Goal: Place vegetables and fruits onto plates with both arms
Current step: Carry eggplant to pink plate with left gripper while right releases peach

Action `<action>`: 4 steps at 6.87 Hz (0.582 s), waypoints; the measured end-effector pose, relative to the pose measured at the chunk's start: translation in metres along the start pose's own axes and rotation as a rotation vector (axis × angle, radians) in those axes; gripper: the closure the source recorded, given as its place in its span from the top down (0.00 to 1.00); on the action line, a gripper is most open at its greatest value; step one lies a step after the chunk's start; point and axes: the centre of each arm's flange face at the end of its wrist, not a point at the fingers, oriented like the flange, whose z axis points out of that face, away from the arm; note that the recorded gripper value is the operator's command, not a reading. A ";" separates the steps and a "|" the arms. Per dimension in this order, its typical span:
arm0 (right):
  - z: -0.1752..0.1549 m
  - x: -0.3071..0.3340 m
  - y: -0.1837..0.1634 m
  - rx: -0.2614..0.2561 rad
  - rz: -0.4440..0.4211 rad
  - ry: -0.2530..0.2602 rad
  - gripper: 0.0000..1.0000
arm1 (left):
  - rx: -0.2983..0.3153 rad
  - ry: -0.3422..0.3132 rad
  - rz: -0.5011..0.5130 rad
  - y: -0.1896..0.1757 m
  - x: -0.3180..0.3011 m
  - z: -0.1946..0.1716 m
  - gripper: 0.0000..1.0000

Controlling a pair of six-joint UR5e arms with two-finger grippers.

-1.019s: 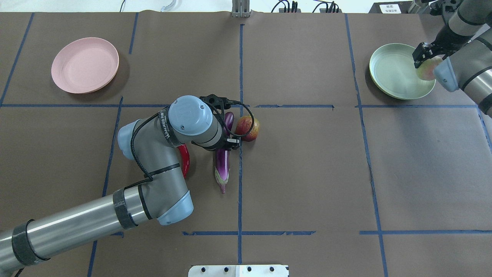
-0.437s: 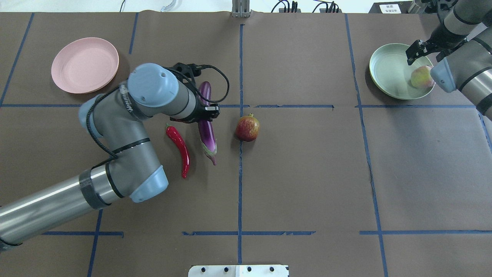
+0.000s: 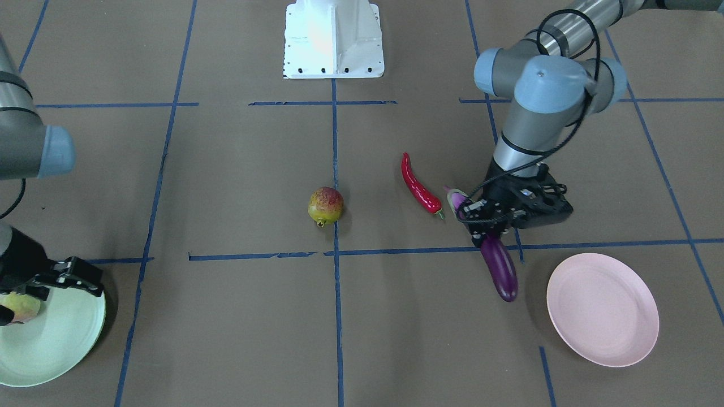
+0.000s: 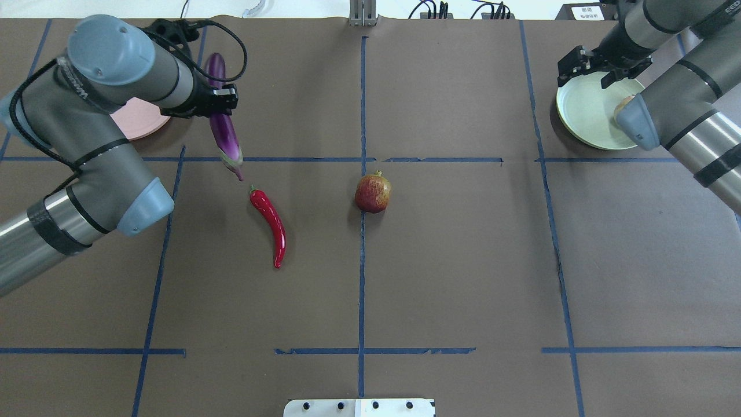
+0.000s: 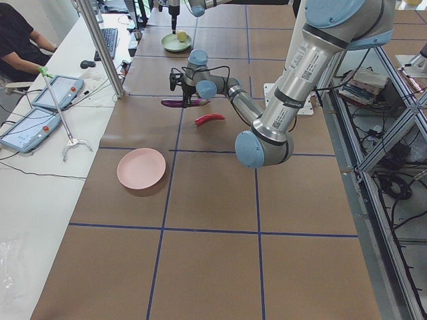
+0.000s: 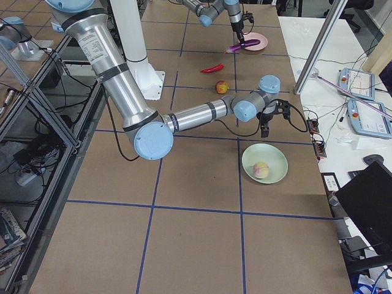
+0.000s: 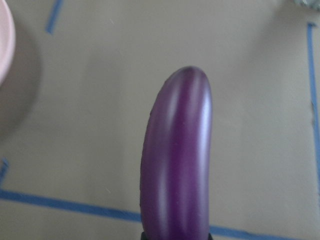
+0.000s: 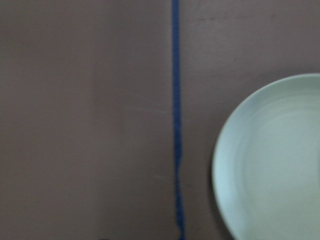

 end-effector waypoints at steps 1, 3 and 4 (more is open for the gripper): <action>-0.002 -0.055 0.035 -0.014 0.092 -0.055 1.00 | -0.008 -0.075 -0.007 -0.043 -0.049 0.021 0.05; 0.003 -0.147 0.109 -0.043 0.280 -0.120 1.00 | -0.062 -0.158 -0.057 -0.104 -0.143 0.076 0.31; 0.008 -0.176 0.137 -0.054 0.352 -0.134 1.00 | -0.069 -0.167 -0.062 -0.111 -0.170 0.097 0.99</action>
